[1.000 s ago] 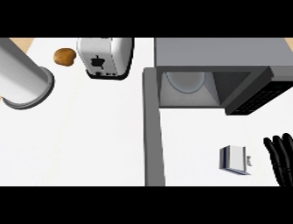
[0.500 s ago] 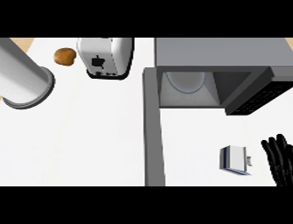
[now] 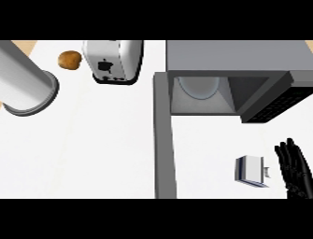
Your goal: Pick up the milk, place it into the microwave and close the microwave
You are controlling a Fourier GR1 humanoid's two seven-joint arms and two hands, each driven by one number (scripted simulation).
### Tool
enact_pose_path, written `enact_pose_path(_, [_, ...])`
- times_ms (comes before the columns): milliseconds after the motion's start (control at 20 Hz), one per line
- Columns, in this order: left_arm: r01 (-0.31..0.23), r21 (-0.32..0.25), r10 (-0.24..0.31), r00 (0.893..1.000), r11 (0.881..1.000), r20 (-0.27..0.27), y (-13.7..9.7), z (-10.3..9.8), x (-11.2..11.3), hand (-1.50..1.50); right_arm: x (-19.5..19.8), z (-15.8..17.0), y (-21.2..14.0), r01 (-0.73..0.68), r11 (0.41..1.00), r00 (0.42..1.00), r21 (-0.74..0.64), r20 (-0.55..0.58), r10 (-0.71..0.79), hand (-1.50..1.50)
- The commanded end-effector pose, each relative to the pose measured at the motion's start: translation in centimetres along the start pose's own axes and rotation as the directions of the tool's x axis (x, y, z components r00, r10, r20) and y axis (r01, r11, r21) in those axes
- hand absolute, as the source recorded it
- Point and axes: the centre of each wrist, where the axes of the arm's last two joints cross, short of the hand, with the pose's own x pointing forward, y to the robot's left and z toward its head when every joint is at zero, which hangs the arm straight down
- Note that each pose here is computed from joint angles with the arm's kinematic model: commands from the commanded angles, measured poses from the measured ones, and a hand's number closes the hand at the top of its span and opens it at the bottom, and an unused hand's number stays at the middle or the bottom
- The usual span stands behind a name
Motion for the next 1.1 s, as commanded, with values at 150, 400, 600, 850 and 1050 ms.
enact_pose_path(150, [-0.002,-0.013,0.002,1.000,1.000,-0.013,0.5,1.2,1.0,-1.50,-4.4,-0.7,-0.9,-0.022,0.998,0.998,-0.065,-0.060,0.018,-1.50])
enact_pose_path(400, [-0.004,-0.003,0.004,1.000,1.000,0.005,-1.0,1.8,1.0,-1.50,-7.5,1.7,-4.8,-0.063,0.992,0.996,-0.110,-0.072,0.055,-1.50])
enact_pose_path(600, [-0.005,-0.020,0.005,1.000,1.000,-0.001,2.5,2.9,1.4,-1.50,-9.8,1.1,-7.3,-0.058,0.995,0.994,-0.077,-0.101,0.050,-1.50])
enact_pose_path(850, [-0.005,-0.006,0.005,1.000,1.000,-0.004,0.6,3.0,2.4,-1.50,-11.8,3.1,-5.6,-0.038,0.998,0.995,-0.053,-0.093,0.033,-1.50])
enact_pose_path(1050, [-0.021,-0.010,0.021,1.000,1.000,0.007,1.9,1.0,2.0,-1.50,-15.1,1.3,-5.2,-0.018,0.998,0.994,-0.052,-0.109,0.013,-1.50])
